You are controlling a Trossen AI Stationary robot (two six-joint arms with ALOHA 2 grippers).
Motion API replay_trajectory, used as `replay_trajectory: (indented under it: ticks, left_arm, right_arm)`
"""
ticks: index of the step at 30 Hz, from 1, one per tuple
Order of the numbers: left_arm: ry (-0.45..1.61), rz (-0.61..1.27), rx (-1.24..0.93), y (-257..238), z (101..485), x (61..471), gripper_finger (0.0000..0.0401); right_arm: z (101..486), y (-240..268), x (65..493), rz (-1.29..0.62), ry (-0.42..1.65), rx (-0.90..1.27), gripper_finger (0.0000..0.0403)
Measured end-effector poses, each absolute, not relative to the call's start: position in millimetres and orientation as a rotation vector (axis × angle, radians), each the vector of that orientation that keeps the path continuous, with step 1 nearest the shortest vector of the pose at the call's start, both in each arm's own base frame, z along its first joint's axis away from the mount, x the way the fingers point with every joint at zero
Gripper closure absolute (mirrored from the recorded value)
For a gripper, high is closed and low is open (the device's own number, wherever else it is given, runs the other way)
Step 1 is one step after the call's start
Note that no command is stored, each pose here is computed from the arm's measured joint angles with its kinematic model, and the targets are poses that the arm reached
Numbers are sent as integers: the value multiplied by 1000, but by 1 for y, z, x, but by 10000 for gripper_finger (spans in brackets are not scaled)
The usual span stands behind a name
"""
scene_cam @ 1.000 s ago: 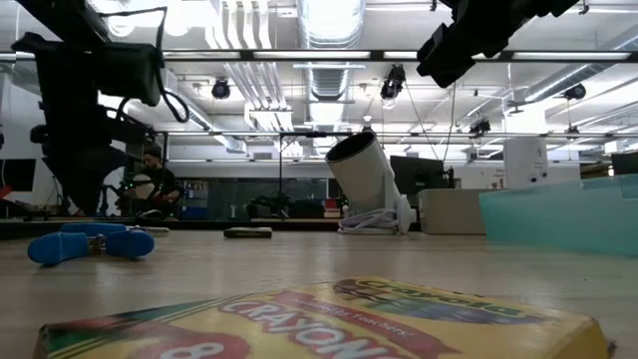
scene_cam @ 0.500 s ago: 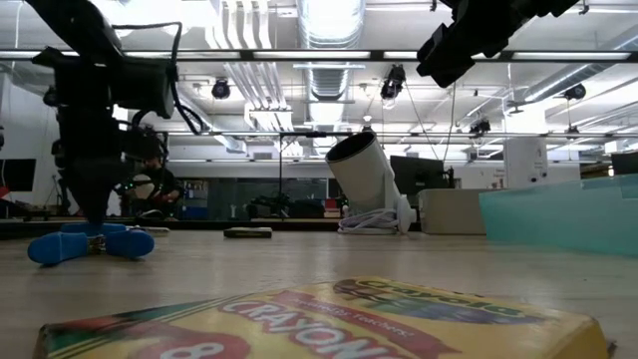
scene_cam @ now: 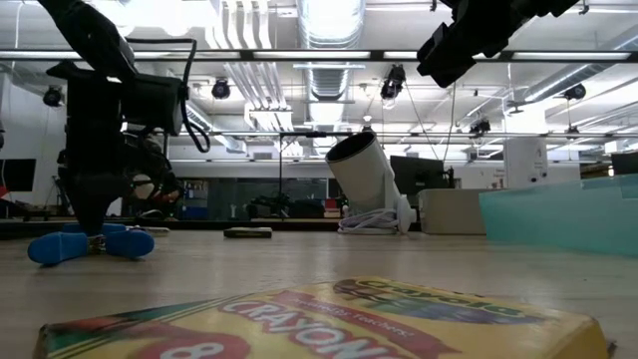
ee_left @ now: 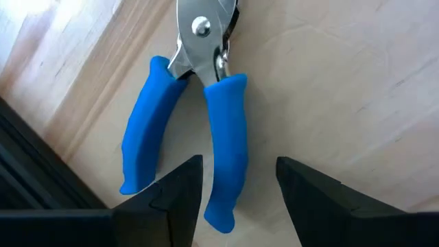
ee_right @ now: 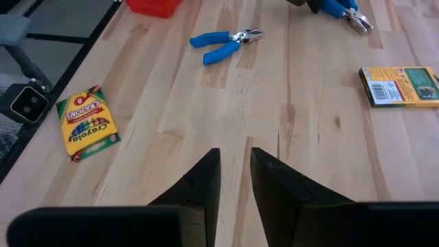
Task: Pick & Place School Supplies
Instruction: Put the blue puncher into the red bin
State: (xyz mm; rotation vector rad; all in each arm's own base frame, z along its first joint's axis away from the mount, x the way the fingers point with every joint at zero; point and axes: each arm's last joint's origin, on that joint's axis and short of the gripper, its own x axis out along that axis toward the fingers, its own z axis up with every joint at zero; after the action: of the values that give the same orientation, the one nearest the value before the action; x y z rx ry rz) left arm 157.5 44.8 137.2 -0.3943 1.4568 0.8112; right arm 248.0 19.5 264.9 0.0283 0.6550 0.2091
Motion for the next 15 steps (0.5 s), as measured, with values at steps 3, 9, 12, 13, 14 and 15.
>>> replay_trajectory:
  ticks: [3,9,12,13,14,15]
  left_arm:
    - [1449,830,-417,45,137,158,202]
    - [1433,845,-455,45,137,158,202]
    - [1432,840,-460,45,137,158,208]
    - [1432,835,-464,45,137,158,212]
    - [1433,829,-472,44,137,158,218]
    - [1434,823,-478,44,137,158,226]
  right_arm:
    - [265,20,248,209,655,28,328]
    - [265,20,248,209,655,28,320]
    - [265,20,248,209,655,29,317]
    - [265,20,248,209,655,29,317]
    - [265,20,248,208,655,31,316]
    - [265,20,248,208,655,31,317]
